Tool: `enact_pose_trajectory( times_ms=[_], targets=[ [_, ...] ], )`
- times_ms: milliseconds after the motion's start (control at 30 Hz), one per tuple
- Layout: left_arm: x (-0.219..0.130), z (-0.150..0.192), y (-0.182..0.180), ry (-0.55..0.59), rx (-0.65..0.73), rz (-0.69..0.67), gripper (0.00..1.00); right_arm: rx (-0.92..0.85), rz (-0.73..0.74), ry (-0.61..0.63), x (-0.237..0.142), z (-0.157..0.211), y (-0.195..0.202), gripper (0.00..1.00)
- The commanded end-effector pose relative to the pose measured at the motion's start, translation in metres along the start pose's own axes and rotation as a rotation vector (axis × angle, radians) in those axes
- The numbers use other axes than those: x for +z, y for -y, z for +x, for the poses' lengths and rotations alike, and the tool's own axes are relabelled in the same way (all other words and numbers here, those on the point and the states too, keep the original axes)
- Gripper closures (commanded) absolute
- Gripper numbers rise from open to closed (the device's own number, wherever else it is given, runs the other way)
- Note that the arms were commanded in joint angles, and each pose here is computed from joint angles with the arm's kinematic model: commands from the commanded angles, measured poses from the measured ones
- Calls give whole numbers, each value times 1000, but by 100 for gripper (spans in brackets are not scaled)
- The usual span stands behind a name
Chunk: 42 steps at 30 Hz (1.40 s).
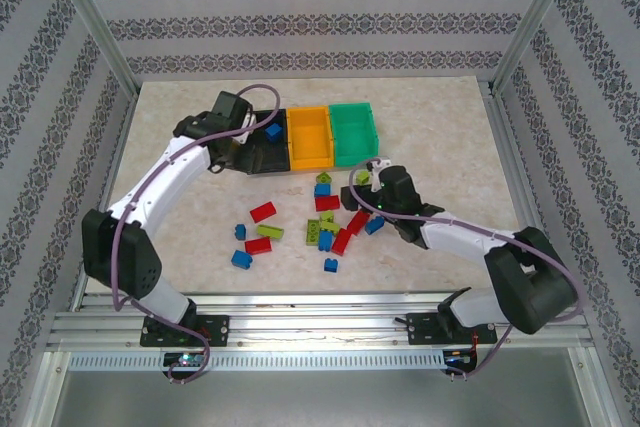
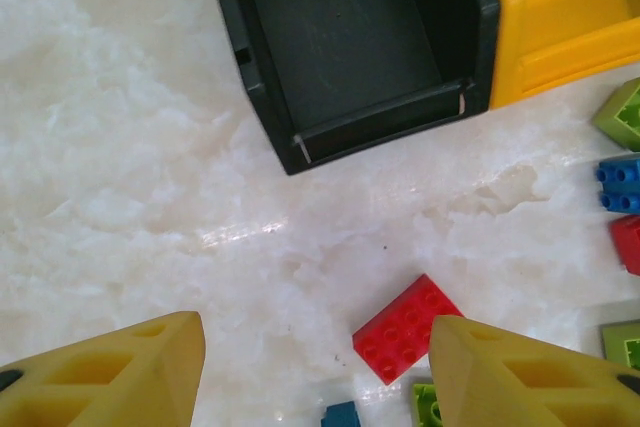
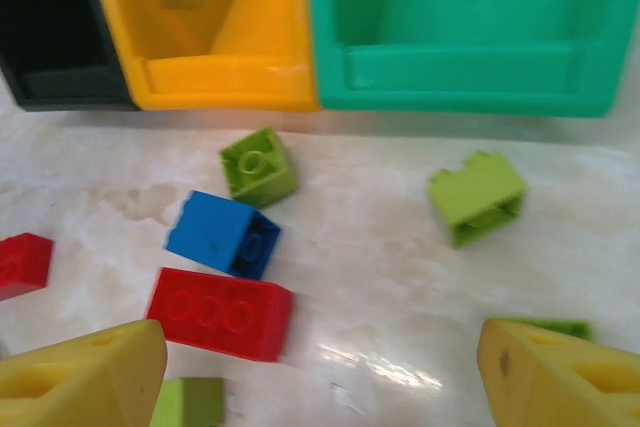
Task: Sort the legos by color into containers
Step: Pick up the lego from the center of the table.
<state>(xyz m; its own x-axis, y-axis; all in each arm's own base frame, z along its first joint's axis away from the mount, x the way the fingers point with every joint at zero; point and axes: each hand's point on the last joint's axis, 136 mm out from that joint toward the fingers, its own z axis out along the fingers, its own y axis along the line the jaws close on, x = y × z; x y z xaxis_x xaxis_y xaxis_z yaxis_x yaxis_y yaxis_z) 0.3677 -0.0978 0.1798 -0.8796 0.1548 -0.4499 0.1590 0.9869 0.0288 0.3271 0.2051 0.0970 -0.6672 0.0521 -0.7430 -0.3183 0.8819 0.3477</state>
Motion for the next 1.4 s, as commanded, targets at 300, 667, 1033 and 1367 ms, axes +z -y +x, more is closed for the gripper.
enact_pose_trajectory(
  times_ms=[300, 667, 1033, 1367],
  targets=[
    [3, 4, 2, 59, -104, 145, 39, -42, 63, -360, 68, 23, -42, 26],
    [17, 15, 15, 10, -92, 217, 38, -121, 180, -494, 90, 33, -37, 32],
    [-1, 8, 0, 94, -93, 136, 38, -135, 138, -483, 84, 17, -63, 54],
    [-10, 6, -21, 164, -134, 56, 39, -152, -6, -324, 87, -65, -124, 53]
  ],
)
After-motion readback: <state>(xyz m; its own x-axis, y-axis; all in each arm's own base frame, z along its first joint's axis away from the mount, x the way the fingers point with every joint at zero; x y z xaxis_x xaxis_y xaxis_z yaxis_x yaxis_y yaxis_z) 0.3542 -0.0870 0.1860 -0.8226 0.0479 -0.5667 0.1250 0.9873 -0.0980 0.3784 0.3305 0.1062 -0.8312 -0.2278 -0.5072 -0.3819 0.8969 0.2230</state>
